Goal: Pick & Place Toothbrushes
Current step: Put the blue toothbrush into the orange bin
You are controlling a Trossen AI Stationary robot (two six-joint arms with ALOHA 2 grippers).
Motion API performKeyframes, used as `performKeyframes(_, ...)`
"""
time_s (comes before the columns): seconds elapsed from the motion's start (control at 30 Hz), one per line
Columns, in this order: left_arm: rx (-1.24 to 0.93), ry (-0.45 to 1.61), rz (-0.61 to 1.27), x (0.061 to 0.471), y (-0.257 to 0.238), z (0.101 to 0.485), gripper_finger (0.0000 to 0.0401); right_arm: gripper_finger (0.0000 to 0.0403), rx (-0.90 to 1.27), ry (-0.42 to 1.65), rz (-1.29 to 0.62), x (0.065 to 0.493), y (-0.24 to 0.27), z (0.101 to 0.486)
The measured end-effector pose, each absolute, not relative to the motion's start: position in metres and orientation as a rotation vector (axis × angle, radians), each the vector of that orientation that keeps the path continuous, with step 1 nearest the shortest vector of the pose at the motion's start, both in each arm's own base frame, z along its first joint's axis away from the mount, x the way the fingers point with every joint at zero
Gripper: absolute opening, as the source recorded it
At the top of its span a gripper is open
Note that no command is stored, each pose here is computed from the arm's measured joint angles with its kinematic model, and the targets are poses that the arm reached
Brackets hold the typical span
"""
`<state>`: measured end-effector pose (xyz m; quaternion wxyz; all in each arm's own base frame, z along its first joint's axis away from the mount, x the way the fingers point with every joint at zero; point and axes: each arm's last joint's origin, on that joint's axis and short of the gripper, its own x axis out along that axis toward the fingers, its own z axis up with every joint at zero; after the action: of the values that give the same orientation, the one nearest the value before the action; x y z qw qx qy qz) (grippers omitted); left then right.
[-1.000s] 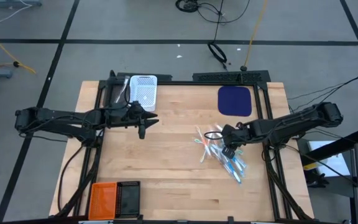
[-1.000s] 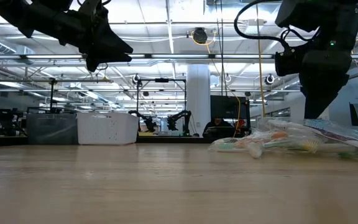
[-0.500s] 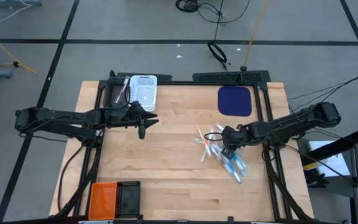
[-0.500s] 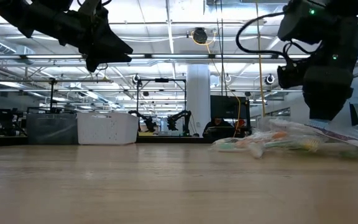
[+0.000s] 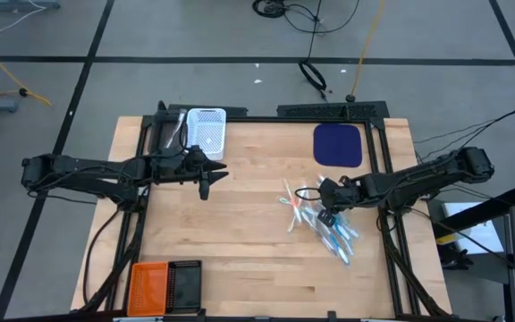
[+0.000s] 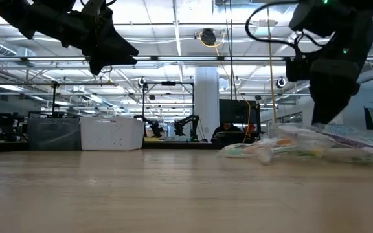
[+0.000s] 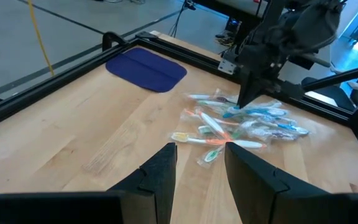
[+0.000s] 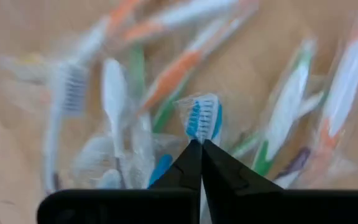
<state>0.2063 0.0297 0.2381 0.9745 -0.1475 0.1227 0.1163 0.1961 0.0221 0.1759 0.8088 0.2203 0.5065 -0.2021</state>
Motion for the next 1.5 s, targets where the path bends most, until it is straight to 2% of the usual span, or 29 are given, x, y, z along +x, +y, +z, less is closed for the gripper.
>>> performKeyframes(0.37,-0.298,0.236,0.233,0.207,0.03,0.239,0.0136,0.0,0.371,0.821,-0.412,0.202,0.019,0.217)
performKeyframes(0.63,-0.301,0.125,0.218,0.209,0.03,0.25,0.0136,0.0,0.212,0.416,-0.285,0.225,0.02,0.253)
performKeyframes(0.87,-0.314,0.039,0.199,0.21,0.029,0.258,0.0136,0.0,0.037,0.102,-0.268,0.239,0.02,0.282)
performKeyframes(1.1,-0.303,-0.03,0.134,0.229,0.019,0.254,0.0136,0.0,-0.03,-0.019,-0.275,0.253,0.019,0.286)
performKeyframes(1.5,-0.245,-0.166,0.058,0.269,0.008,0.226,0.0136,0.0,-0.036,-0.052,-0.244,0.262,0.019,0.282)
